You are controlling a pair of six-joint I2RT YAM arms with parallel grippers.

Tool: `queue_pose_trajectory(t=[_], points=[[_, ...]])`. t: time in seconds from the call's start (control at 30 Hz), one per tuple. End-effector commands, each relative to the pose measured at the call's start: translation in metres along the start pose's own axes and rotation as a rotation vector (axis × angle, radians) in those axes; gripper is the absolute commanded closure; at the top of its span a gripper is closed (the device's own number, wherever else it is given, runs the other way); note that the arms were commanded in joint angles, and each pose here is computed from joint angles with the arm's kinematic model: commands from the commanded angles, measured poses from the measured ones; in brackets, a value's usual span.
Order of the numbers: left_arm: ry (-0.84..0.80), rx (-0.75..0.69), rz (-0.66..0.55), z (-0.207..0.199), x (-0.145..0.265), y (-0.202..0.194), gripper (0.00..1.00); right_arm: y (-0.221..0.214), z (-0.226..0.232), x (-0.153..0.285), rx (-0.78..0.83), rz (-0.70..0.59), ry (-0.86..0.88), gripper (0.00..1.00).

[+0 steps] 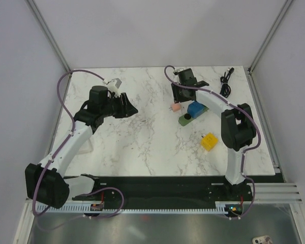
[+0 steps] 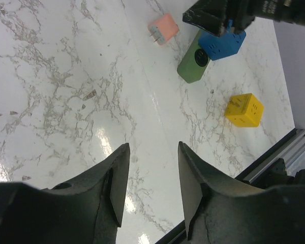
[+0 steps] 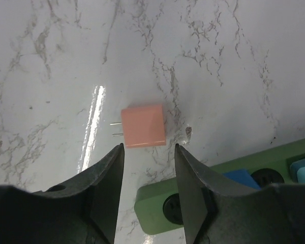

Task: Insert the plug

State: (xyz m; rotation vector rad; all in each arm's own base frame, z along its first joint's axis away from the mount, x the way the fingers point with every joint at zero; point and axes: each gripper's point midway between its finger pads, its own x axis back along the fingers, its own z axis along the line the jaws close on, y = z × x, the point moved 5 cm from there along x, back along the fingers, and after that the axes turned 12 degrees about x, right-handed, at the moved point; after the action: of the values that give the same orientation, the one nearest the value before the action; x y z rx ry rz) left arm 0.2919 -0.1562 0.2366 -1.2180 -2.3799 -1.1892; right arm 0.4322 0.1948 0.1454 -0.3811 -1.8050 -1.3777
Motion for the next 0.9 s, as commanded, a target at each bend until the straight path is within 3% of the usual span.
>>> queue_pose_trajectory(t=[0.0,0.4,0.73,0.87], points=[[-0.036,-0.128,-0.054,-0.005,0.020,0.001,0.49,0.011,-0.009,-0.017,0.028,-0.020,0.019,0.48],[-0.047,-0.108,-0.120,-0.005,0.027,0.000,0.44,-0.020,-0.001,-0.060,0.048,0.089,0.098,0.39],[-0.045,-0.112,-0.118,-0.004,0.026,-0.001,0.43,-0.037,0.029,-0.052,-0.020,0.127,0.259,0.57],[-0.073,-0.120,-0.097,-0.006,0.023,-0.004,0.41,-0.054,0.057,-0.040,-0.038,0.144,0.336,0.59]])
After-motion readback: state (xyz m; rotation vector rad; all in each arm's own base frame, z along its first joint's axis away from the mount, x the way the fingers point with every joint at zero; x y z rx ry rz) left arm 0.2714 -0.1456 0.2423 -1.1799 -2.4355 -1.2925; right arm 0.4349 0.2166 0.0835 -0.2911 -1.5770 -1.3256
